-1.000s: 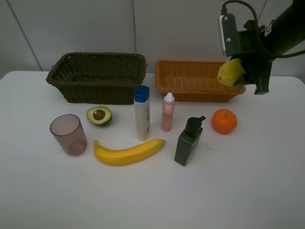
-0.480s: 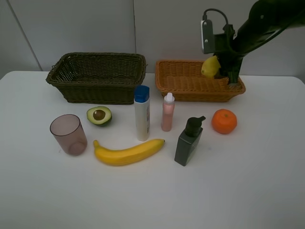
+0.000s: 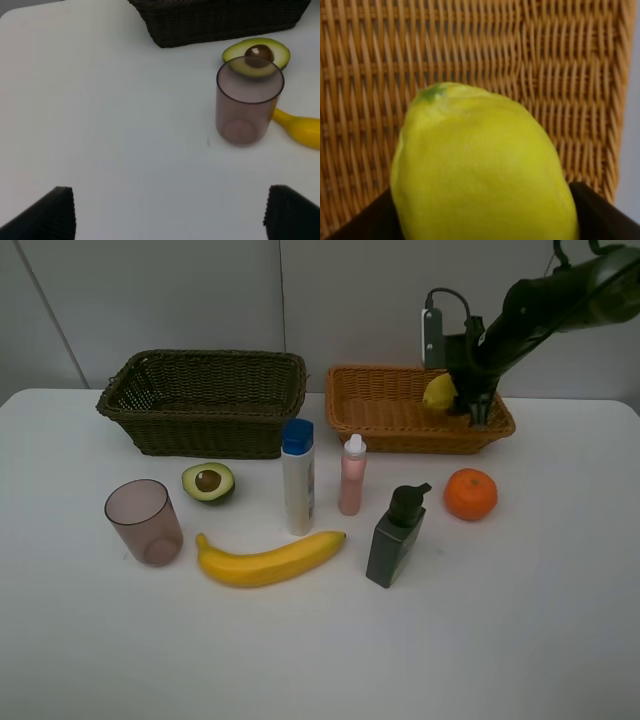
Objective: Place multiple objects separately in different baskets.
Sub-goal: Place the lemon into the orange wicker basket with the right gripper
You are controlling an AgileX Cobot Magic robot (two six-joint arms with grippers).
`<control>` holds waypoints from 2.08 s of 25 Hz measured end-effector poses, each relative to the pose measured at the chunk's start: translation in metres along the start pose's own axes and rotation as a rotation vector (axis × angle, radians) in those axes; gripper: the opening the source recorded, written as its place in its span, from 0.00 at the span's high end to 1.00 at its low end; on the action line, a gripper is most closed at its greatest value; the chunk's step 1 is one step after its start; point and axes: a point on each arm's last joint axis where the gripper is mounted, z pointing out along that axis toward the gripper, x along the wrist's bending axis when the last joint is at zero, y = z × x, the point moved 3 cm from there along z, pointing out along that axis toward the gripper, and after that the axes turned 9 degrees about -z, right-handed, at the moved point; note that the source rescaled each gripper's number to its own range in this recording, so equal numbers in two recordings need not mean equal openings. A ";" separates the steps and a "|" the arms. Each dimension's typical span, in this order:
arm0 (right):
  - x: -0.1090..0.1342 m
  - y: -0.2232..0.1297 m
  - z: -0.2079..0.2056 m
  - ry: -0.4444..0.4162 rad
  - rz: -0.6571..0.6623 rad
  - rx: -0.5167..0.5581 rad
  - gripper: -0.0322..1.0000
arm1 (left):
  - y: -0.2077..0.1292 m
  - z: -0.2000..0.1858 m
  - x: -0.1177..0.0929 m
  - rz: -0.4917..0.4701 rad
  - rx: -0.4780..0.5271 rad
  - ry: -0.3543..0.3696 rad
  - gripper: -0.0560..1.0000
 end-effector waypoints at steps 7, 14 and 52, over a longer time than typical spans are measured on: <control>0.001 0.001 0.005 -0.011 -0.001 -0.003 0.51 | 0.000 0.000 0.000 0.000 0.000 0.000 0.00; 0.001 0.001 0.005 -0.012 -0.001 -0.003 0.51 | 0.000 0.000 0.000 0.000 0.000 0.000 0.00; -0.012 0.002 0.004 -0.106 0.040 -0.017 0.08 | 0.000 0.000 0.000 0.000 0.000 0.000 0.00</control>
